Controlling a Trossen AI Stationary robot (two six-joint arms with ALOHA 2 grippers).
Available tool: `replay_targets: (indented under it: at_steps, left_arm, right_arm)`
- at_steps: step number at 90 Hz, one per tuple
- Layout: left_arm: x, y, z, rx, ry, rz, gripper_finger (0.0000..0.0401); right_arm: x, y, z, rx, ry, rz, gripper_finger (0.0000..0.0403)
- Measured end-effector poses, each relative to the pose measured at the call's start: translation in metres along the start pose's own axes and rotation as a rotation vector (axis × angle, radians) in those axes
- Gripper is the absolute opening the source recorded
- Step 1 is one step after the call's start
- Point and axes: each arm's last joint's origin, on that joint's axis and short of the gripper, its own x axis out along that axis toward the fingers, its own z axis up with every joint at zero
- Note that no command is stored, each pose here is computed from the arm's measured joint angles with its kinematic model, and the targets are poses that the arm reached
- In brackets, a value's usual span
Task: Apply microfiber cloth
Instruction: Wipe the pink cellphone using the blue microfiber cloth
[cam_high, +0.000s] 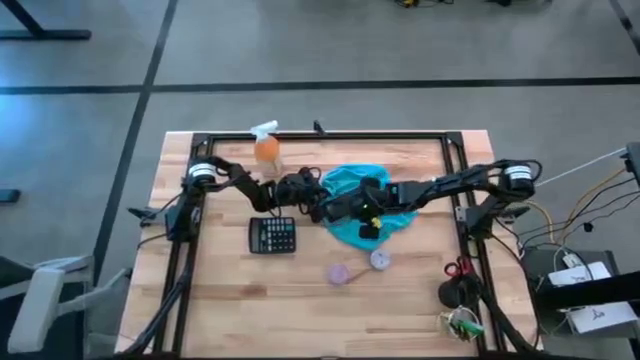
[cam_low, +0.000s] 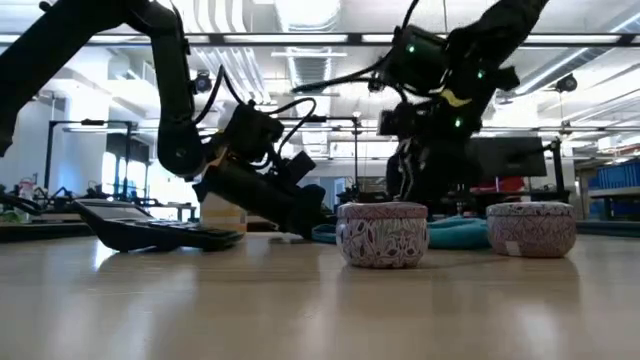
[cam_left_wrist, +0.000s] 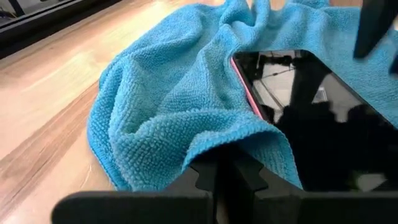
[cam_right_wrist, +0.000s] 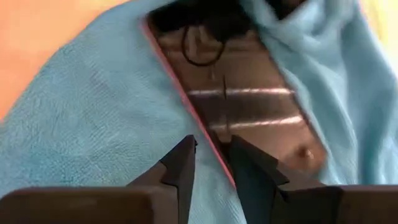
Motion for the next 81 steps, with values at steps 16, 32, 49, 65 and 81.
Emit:
replay_targets:
  at_steps: [16, 32, 49, 65, 81]
  left_arm:
    - [0.000, 0.000, 0.000, -0.002, 0.000, -0.001, 0.0000]
    - [0.000, -0.002, 0.001, 0.011, -0.007, -0.058, 0.0000]
    - [0.000, -0.003, 0.001, 0.013, -0.008, -0.074, 0.0000]
    - [0.000, -0.003, 0.001, 0.014, -0.005, -0.077, 0.0000]
    - [0.000, -0.003, 0.001, 0.014, -0.005, -0.080, 0.0000]
  right_arm:
    - [0.013, 0.012, 0.004, -0.156, 0.043, -0.155, 0.0108]
    - [0.015, 0.012, 0.012, -0.211, 0.052, -0.247, 0.0117]
    - [0.006, 0.005, 0.032, -0.282, 0.021, -0.323, 0.0117]
    - [0.002, 0.008, 0.035, -0.302, 0.047, -0.228, 0.0107]
    - [0.013, 0.014, 0.018, -0.295, 0.121, -0.143, 0.0099]
